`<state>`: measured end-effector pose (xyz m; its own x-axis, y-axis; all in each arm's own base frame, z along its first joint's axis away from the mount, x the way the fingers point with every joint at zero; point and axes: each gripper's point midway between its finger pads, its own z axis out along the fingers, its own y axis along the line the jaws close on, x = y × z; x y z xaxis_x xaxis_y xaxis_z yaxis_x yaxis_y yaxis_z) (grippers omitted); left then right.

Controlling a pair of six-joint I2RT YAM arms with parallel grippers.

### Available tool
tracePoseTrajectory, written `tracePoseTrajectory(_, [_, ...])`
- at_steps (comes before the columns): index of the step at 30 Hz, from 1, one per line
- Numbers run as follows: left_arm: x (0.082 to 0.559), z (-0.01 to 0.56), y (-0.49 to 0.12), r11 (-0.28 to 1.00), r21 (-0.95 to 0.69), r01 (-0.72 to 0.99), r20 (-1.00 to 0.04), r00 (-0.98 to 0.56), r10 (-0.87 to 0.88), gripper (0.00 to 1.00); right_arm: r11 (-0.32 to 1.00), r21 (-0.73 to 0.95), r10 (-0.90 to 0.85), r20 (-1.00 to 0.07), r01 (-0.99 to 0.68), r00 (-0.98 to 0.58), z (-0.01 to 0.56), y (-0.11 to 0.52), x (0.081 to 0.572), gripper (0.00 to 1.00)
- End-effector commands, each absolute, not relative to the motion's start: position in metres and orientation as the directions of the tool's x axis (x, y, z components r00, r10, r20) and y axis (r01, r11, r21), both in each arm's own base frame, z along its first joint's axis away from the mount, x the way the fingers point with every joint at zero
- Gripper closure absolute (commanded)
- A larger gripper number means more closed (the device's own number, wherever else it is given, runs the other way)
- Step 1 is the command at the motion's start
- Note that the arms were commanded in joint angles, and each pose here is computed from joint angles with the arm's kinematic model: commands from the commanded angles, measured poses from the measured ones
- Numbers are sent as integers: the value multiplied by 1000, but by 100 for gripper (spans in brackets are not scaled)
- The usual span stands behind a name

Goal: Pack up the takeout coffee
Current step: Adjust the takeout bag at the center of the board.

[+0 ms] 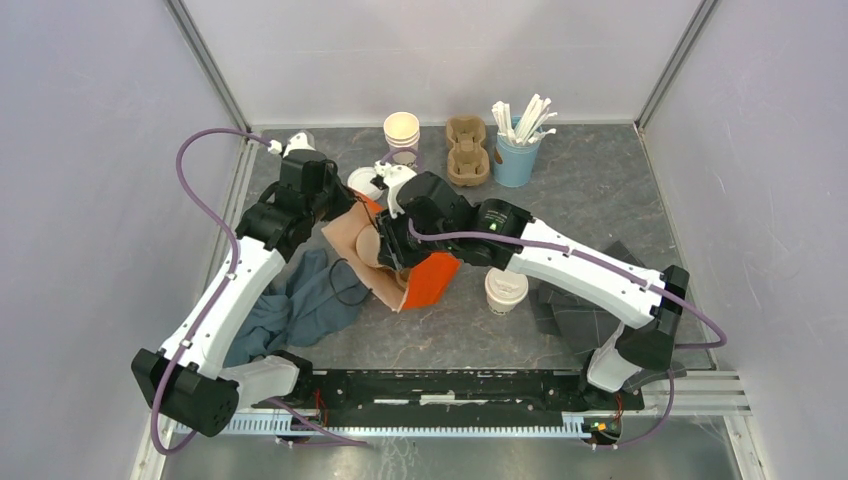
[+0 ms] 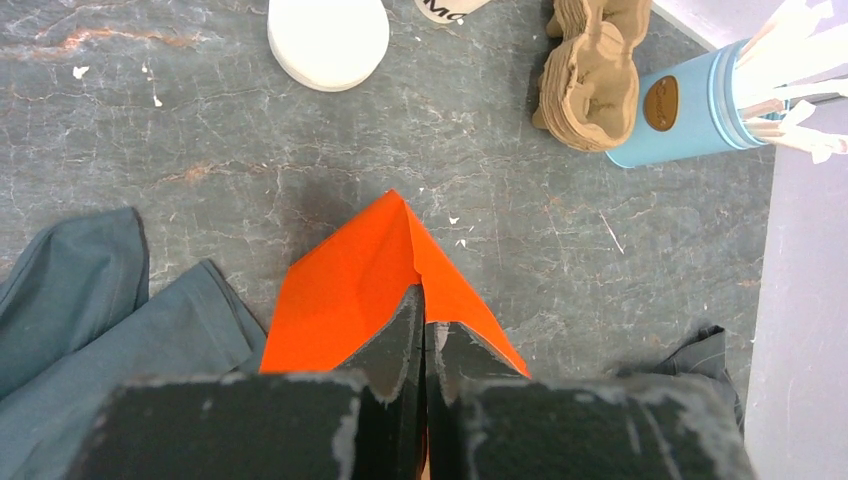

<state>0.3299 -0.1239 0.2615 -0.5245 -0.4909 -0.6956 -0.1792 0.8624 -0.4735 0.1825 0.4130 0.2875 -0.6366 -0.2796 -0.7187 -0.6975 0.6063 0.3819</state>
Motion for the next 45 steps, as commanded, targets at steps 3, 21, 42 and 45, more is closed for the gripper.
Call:
tracePoseTrajectory(3, [330, 288, -127, 826, -544, -149, -701, -461, -545, 98, 854, 111, -213, -817, -508, -536, 287, 360, 243, 65])
tracePoseTrajectory(21, [337, 302, -143, 762, -628, 158, -774, -237, -588, 98, 857, -95, -299, -892, -506, -339, 284, 359, 341, 44])
tracePoseTrajectory(42, [306, 260, -140, 847, -522, 99, -790, -431, -437, 98, 335, -489, -575, -783, -806, 236, 261, 352, 288, 15])
tracePoseTrajectory(45, [308, 260, -138, 853, -517, 67, -780, -448, -437, 98, 296, -481, -563, -786, -825, 256, 256, 347, 281, 14])
